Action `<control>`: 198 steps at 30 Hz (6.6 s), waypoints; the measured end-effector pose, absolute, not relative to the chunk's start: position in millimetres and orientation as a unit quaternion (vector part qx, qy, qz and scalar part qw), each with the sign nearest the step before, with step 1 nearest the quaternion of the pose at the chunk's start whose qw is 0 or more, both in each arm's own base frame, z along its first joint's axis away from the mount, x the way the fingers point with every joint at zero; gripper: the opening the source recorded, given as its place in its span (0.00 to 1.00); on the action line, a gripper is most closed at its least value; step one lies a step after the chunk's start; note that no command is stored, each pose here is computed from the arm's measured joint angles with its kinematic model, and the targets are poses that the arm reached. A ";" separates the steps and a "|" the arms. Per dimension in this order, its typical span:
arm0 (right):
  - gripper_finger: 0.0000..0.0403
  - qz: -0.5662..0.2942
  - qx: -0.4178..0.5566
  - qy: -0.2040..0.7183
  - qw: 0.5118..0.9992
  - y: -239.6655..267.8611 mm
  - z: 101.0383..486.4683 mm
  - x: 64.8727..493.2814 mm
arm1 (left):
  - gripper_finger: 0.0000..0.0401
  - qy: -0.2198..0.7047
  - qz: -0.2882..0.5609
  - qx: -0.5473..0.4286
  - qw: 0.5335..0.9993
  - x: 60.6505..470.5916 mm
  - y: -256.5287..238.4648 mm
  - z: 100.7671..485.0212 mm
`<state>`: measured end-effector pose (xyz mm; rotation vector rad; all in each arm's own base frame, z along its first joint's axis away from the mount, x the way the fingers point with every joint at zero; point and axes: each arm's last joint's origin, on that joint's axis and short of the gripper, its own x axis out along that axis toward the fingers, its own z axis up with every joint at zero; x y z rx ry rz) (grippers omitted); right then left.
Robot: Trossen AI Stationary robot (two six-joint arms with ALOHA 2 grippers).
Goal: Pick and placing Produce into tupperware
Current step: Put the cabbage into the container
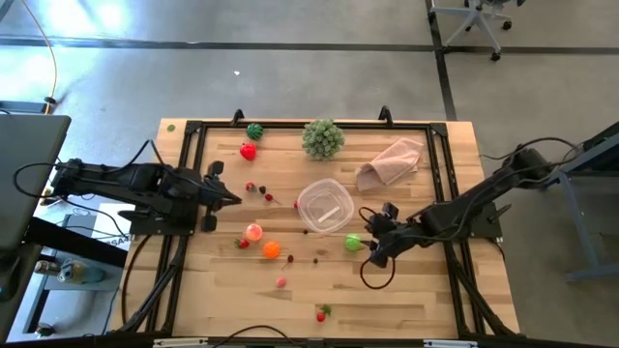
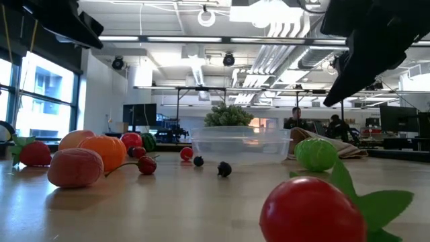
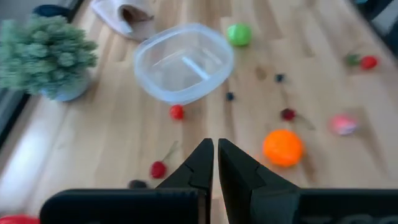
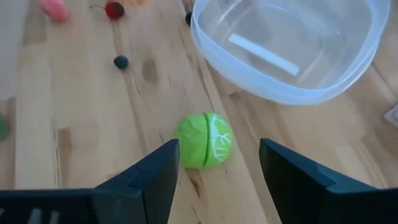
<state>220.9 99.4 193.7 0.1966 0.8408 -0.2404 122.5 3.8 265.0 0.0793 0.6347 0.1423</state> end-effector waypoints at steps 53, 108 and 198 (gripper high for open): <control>0.53 -0.088 0.124 0.450 0.880 90.4 167.7 244.9 | 0.04 0.319 0.098 0.059 0.941 123.9 5.7 263.7; 0.69 -0.119 0.148 0.463 0.866 89.0 122.9 269.4 | 0.04 0.319 0.098 0.059 0.941 123.9 5.7 263.8; 0.58 -0.066 0.044 0.498 0.864 -41.8 147.9 381.5 | 0.04 0.319 0.098 0.060 0.941 123.9 5.7 263.9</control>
